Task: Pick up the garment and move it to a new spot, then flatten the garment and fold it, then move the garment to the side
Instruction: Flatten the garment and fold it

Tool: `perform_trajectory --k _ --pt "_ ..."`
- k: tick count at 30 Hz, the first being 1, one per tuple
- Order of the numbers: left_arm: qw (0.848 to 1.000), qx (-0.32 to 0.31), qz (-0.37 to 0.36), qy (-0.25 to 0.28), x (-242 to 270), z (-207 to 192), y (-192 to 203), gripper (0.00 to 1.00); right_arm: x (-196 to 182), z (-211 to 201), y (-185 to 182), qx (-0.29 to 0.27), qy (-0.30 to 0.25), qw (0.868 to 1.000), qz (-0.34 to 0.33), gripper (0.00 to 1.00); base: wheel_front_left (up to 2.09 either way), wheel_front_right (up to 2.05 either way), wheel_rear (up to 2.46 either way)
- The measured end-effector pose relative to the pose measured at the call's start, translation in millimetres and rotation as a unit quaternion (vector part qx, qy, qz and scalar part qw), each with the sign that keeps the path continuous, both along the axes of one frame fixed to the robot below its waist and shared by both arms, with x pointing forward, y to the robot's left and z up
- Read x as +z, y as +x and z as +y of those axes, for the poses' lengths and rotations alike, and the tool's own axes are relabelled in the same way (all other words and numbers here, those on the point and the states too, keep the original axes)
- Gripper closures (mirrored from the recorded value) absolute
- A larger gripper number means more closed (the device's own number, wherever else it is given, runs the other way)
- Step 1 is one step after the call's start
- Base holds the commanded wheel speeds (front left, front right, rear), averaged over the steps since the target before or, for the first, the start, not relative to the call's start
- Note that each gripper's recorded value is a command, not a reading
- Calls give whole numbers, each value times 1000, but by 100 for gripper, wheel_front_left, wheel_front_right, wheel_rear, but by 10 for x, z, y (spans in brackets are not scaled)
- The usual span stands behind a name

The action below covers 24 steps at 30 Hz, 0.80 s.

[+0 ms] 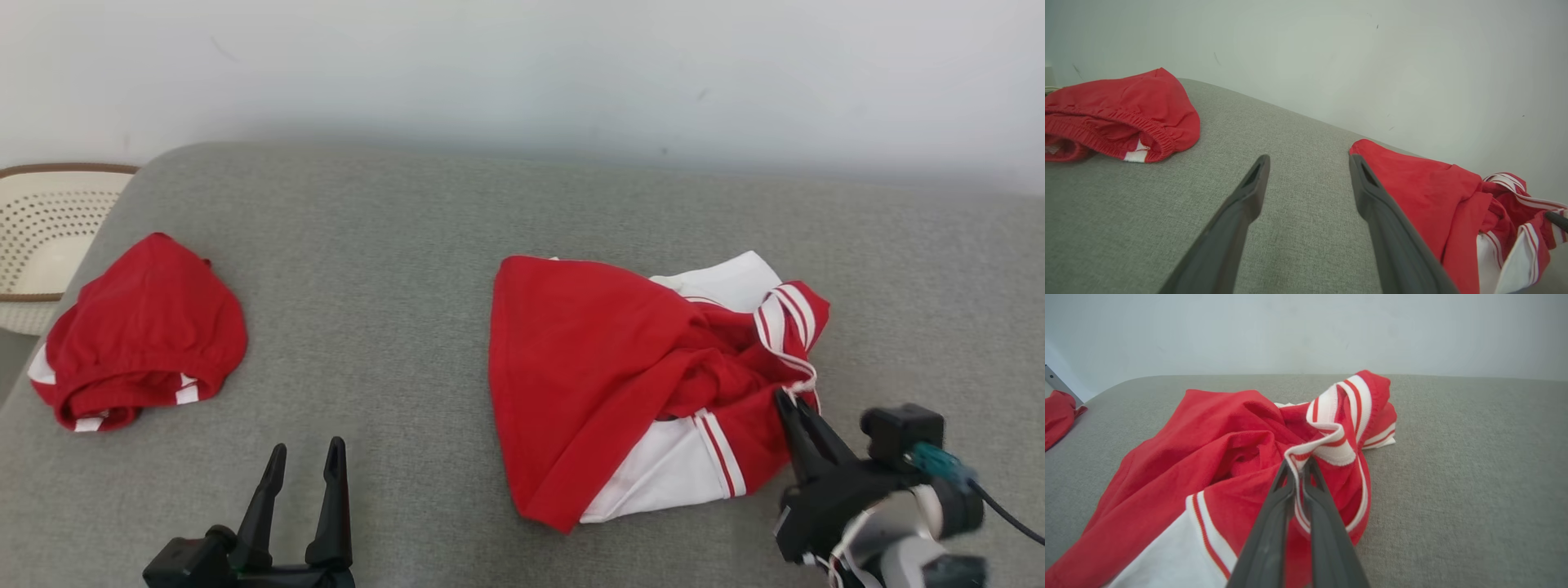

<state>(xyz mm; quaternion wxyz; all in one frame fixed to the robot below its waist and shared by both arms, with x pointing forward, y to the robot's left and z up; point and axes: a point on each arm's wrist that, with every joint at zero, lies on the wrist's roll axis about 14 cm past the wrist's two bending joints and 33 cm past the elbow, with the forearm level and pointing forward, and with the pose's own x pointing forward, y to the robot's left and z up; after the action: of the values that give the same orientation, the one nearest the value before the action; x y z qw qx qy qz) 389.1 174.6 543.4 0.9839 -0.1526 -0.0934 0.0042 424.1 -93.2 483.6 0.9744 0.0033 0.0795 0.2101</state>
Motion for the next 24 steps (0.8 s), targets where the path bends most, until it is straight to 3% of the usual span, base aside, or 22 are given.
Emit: perform_trajectory --k 14,15,16,17,24 --pt "1000 -24 6 -4 -56 -161 114 0 -245 -688 -321 -70 -25 995 64 100 0 0 0" --pt "1000 -24 7 -4 -57 -160 115 0 -259 -714 -334 -73 -26 995 68 94 0 0 0" --pt "1000 -23 7 -4 -59 -159 116 0 -260 -742 -343 -77 -25 994 68 53 0 0 0" --pt "1000 -23 7 -4 -60 -156 116 0 -248 -765 -344 -81 -22 994 65 0 0 0 0" --pt "1000 -26 3 -2 -30 -165 106 0 109 -772 -285 -105 27 994 -5 0 0 0 0"
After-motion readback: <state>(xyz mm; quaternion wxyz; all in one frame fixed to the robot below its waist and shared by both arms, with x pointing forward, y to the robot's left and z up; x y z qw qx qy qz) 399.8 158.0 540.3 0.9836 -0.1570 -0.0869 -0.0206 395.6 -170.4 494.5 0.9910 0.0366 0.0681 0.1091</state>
